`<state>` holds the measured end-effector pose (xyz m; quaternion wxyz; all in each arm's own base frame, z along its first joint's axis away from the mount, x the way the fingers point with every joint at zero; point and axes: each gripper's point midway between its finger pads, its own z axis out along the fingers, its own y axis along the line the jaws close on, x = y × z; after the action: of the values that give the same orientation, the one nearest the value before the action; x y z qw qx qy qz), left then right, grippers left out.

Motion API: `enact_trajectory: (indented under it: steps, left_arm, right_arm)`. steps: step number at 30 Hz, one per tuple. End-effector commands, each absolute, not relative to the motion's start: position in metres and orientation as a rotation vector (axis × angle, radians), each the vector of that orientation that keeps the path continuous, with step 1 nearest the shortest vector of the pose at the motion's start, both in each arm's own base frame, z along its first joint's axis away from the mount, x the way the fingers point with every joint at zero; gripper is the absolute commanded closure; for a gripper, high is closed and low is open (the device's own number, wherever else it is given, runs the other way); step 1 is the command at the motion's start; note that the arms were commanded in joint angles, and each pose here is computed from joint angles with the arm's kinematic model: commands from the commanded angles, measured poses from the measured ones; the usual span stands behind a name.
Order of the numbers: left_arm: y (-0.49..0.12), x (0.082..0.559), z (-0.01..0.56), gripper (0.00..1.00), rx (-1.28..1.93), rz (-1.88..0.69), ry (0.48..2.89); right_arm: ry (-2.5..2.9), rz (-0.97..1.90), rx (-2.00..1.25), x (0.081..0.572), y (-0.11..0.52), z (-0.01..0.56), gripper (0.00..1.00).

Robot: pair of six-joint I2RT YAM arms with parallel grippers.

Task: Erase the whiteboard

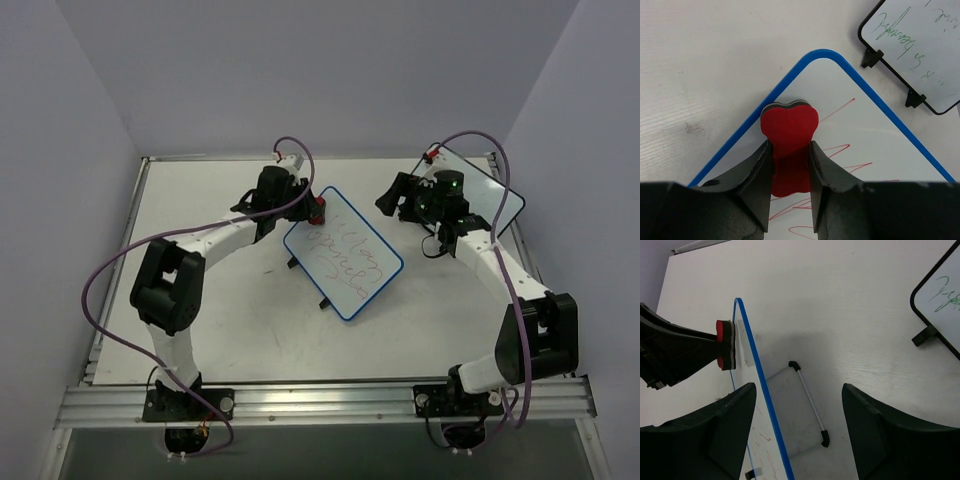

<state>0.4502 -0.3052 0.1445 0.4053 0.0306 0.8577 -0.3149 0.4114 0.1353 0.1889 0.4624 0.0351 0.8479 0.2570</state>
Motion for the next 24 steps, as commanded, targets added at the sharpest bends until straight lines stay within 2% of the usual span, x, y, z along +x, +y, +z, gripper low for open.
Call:
enact_trajectory:
  steps: [1,10,24]
  left_arm:
    - [-0.312,0.464,0.165,0.98,0.120,-0.768,2.098]
    - [-0.323,0.463,0.164,0.98,0.172,-0.746,2.083]
    - [-0.336,0.460,0.169,0.98,0.216,-0.715,2.076]
  right_arm:
    - [1.976,0.729,-0.039,0.426,0.152,0.218,0.36]
    - [1.988,0.820,-0.128,0.432,0.169,0.192,0.53]
    - [1.970,0.940,-0.237,0.427,0.201,0.182,0.55]
